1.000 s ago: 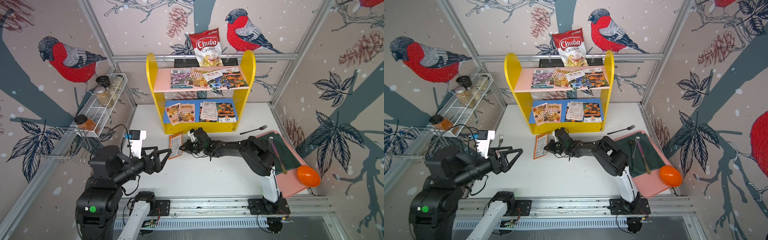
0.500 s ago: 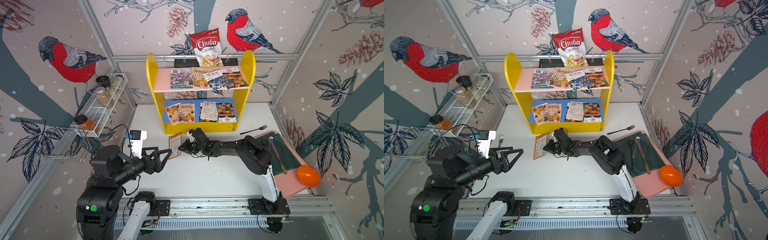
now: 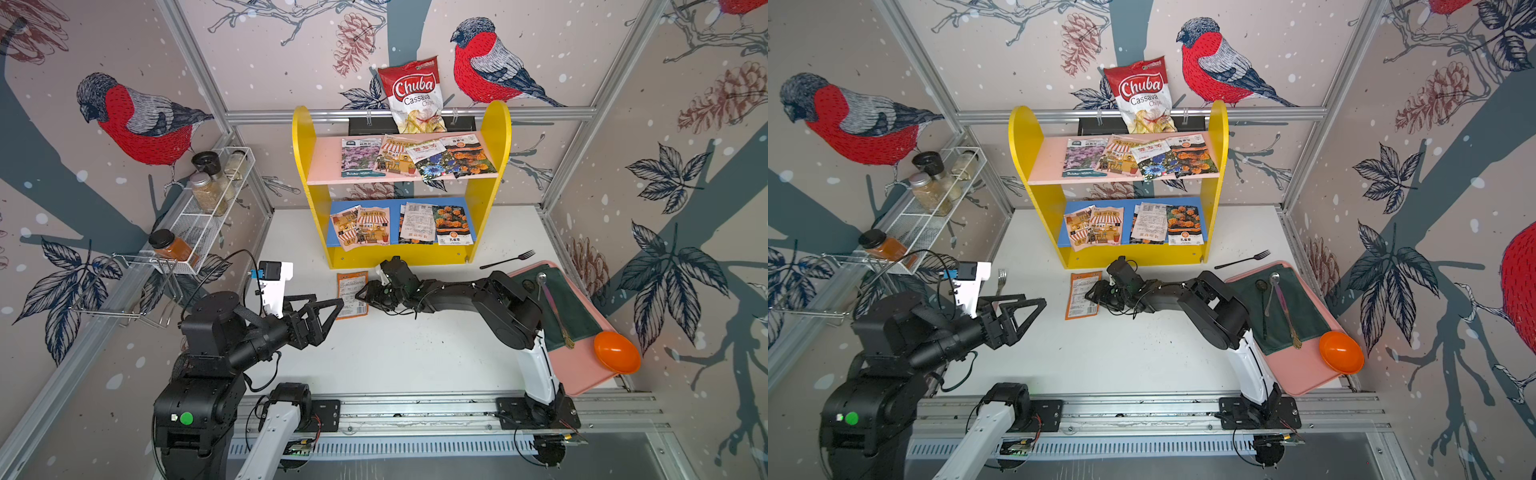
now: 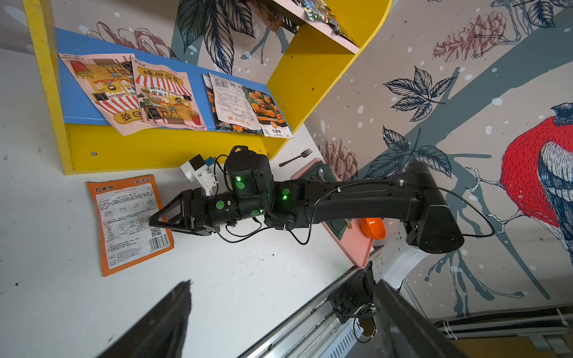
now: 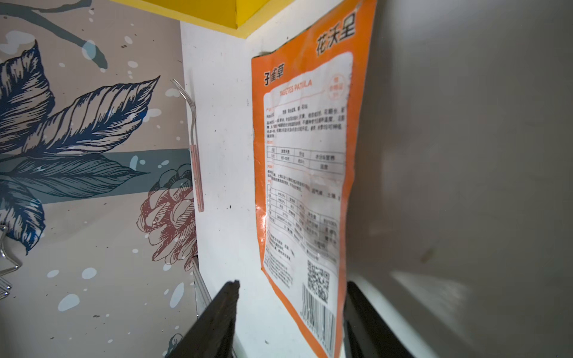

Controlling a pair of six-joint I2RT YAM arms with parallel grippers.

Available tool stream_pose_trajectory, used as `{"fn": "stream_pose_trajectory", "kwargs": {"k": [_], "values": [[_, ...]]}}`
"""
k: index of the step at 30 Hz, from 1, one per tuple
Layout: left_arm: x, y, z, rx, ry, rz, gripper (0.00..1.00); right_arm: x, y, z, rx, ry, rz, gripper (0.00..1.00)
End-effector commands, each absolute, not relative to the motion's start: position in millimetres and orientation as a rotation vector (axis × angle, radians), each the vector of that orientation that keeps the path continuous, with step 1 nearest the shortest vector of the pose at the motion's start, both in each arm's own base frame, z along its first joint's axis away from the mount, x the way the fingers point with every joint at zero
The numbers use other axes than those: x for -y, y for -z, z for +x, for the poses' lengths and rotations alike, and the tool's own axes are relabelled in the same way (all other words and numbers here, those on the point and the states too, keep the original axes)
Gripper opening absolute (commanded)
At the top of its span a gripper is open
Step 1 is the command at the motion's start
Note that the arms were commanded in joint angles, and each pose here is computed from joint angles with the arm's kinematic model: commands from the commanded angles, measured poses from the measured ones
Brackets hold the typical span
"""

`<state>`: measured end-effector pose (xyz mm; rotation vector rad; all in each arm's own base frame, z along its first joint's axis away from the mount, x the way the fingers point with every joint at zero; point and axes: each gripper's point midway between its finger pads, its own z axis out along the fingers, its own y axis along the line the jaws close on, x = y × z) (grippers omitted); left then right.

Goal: Take the seed bag off the shelf
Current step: Place the seed packet at the center of the board.

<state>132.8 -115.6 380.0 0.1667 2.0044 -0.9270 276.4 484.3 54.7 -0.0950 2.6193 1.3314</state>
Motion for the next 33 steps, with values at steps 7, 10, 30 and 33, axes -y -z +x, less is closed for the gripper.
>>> {"fn": "stream_pose_trajectory", "kwargs": {"k": [7,10,30,33], "values": [[117.8,-382.6,142.4,-1.984,0.942,0.170,0.91,-448.6,-68.3,292.1,-2.591,-0.939,-0.180,0.69],[117.8,-385.9,147.9,-1.969,0.942,0.167,0.91,-446.1,-80.6,287.1,-2.554,-0.990,-0.203,0.76],[115.7,-450.6,237.3,-1.738,1.054,-0.017,0.97,-362.4,-293.6,223.8,-1.978,-1.168,-0.513,1.00],[113.1,-458.8,255.8,-1.729,1.050,-0.056,0.97,-329.9,-331.1,220.2,-1.888,-1.104,-0.464,1.00]]}}
